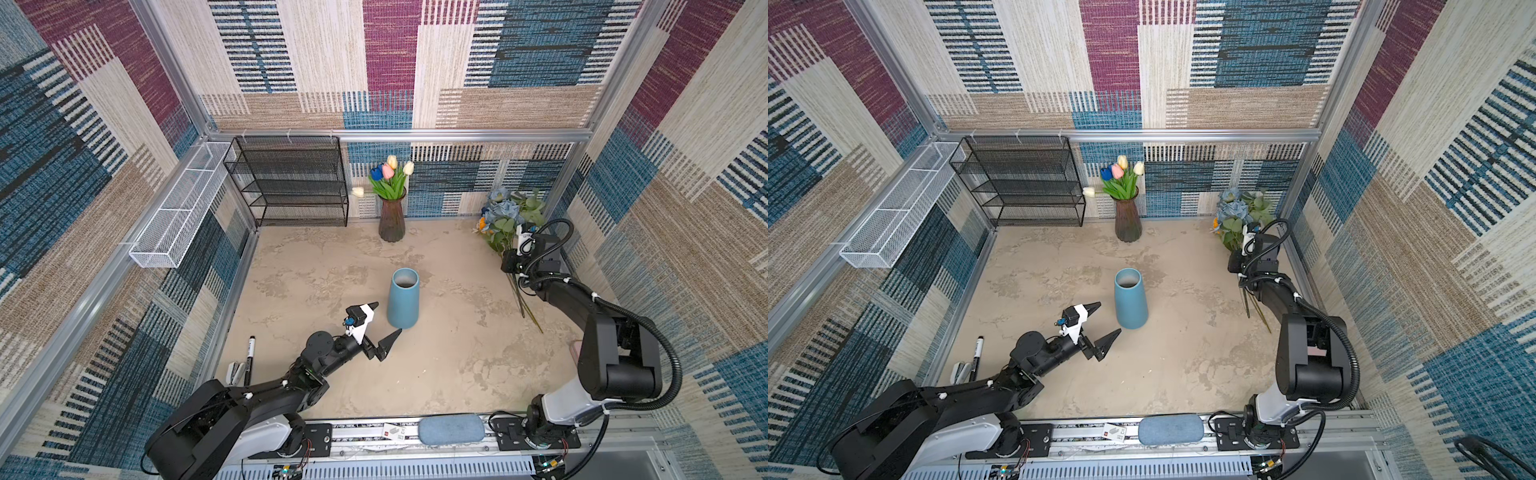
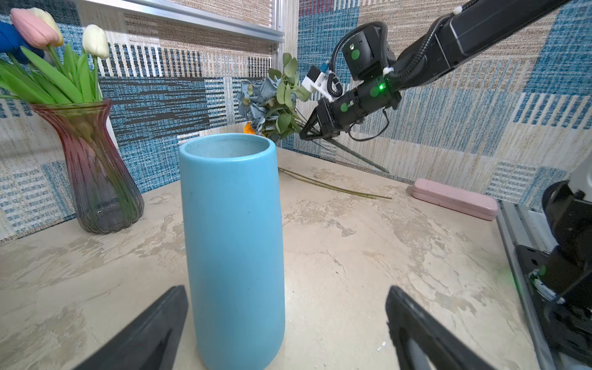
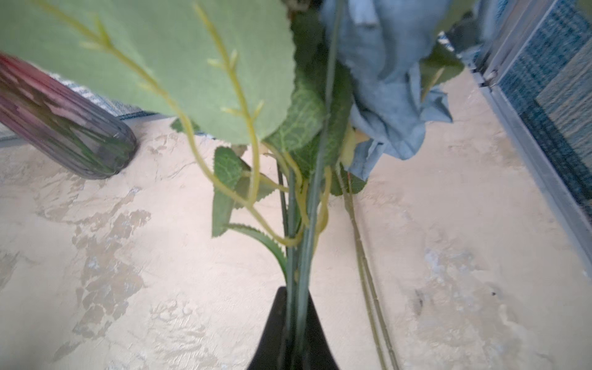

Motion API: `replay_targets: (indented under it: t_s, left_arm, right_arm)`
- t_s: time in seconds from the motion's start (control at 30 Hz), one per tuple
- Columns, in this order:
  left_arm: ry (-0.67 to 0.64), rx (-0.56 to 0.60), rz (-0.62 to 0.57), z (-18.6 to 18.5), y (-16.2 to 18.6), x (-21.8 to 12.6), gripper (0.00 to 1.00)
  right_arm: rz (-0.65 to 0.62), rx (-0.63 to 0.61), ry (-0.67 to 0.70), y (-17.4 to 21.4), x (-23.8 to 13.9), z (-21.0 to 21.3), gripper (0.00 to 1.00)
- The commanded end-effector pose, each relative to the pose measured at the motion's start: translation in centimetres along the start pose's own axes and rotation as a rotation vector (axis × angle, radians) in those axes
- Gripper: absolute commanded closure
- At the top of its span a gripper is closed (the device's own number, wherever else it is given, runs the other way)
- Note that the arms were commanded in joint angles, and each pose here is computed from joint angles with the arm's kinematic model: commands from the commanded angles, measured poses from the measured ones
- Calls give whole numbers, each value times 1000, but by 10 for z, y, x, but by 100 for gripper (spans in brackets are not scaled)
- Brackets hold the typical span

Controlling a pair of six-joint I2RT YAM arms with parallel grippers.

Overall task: Arrange the flowers into the vase
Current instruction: 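Grasp the blue rose stems with the right gripper and lift them, then lift the blue roses high and carry them over the light-blue vase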

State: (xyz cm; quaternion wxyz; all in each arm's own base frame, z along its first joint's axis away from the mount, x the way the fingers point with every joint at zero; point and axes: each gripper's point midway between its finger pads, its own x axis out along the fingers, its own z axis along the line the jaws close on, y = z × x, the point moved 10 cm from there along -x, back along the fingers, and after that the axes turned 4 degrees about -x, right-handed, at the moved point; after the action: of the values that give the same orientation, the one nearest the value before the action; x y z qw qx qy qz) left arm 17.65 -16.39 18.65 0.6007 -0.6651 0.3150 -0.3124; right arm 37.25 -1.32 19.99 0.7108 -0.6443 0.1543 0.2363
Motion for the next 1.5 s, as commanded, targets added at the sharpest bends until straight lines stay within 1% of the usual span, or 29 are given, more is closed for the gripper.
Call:
replay_targets:
  t_s: [0.0,0.07,0.1,0.23,0.27,0.3,0.37,0.4,0.43,0.5,0.53,0.6,0.63,0.8,0.87,1.0,1.23,1.47]
  left_arm:
    - [-12,16,2,1,-1,1,1]
    - [-9,12,-3,1,-1,1,1]
    - [-6,11,-2,0,-1,1,1]
    - [-1,11,4,1,1,2,1]
    - [-3,11,3,1,1,3,1]
    - [-3,11,4,1,1,3,1]
    - [-2,11,5,1,1,3,1]
    - [-1,9,5,1,2,4,1]
    - [0,8,5,1,2,4,1]
    - [1,8,3,1,2,4,1]
    - [0,8,4,1,2,4,1]
    - [-3,9,4,1,2,3,1]
    - [-3,9,4,1,2,3,1]
    - [-7,13,9,1,2,4,1]
    - [-7,14,10,1,2,4,1]
    - [-1,9,14,1,3,5,1]
    - [6,3,18,1,4,7,1]
    - [7,-1,16,2,4,8,1]
  right_arm:
    - [-151,-72,-46,-5,2,6,89]
    - [-147,-84,-72,5,5,8,85]
    - [-142,-87,-81,8,7,9,82]
    - [-122,-94,-72,12,11,11,55]
    - [-124,-94,-73,11,11,12,53]
    - [-133,-97,-76,8,9,12,53]
    - [-153,-97,-78,3,5,13,67]
    - [-165,-99,-79,-1,3,14,71]
    - [-173,-97,-76,-4,1,14,74]
    - [-172,-85,-69,-9,1,13,75]
    - [-170,-75,-66,-12,0,13,73]
    - [-159,-48,-77,-15,-1,15,64]
    - [-151,-24,-79,-14,-1,16,62]
    - [-47,57,-125,-2,0,27,59]
    - [16,64,-142,6,2,33,57]
    - [147,80,-129,22,4,41,52]
    - [317,98,-125,60,6,45,53]
    - [388,93,-98,84,9,47,54]
